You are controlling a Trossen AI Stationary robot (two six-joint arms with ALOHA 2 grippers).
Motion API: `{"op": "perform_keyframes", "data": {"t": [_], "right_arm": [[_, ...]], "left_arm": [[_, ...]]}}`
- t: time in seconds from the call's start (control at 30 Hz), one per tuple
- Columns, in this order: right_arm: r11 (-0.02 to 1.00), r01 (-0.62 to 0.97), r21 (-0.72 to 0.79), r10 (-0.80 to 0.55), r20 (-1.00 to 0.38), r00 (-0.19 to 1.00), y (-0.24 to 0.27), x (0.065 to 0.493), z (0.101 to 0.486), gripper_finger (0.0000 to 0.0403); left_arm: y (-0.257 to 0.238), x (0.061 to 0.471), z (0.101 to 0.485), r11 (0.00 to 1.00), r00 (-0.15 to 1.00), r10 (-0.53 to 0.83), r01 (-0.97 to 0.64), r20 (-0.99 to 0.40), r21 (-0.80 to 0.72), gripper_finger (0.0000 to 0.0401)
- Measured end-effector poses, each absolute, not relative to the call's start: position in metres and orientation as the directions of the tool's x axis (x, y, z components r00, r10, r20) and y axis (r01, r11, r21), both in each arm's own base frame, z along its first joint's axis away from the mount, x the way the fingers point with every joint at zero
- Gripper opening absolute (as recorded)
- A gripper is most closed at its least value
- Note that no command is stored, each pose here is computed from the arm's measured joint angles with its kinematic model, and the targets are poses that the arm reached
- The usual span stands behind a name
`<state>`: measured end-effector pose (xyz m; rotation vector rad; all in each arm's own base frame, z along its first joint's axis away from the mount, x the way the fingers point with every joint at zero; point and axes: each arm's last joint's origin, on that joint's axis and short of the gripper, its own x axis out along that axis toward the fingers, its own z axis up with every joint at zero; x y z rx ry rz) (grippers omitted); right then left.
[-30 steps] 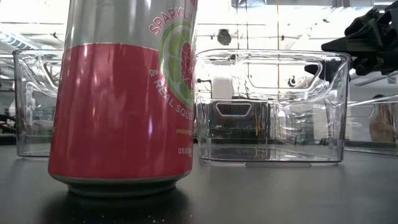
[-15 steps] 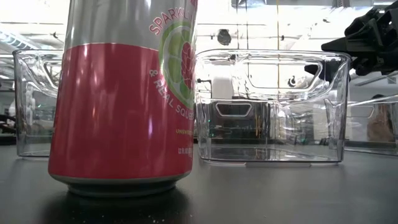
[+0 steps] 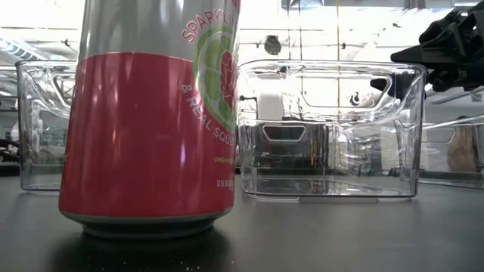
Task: Sort soda cans
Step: Move the right transparent bin to the center
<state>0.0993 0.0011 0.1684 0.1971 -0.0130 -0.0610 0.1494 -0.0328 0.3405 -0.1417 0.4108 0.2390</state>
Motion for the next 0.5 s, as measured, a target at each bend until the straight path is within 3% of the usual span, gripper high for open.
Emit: {"op": "perform_keyframes", "data": {"t": [0.17, 0.3, 0.5], "right_arm": [[0.979, 0.059, 0.196, -0.062, 0.007, 0.998, 0.001, 0.099, 0.168, 0.035], [0.979, 0.06, 0.196, -0.062, 0.007, 0.998, 0.001, 0.099, 0.168, 0.035], [0.979, 0.06, 0.196, -0.062, 0.007, 0.998, 0.001, 0.099, 0.168, 0.035]], "left_arm": [[-0.036, 0.145, 0.298, 0.978, 0.937, 0.029, -0.099, -0.348, -0.183, 0.0148], [-0.036, 0.144, 0.276, 0.951, 0.922, 0.034, -0.148, -0.386, -0.27, 0.0148], [-0.036, 0.144, 0.257, 0.952, 0.879, 0.05, -0.185, -0.474, -0.244, 0.0148]]}}
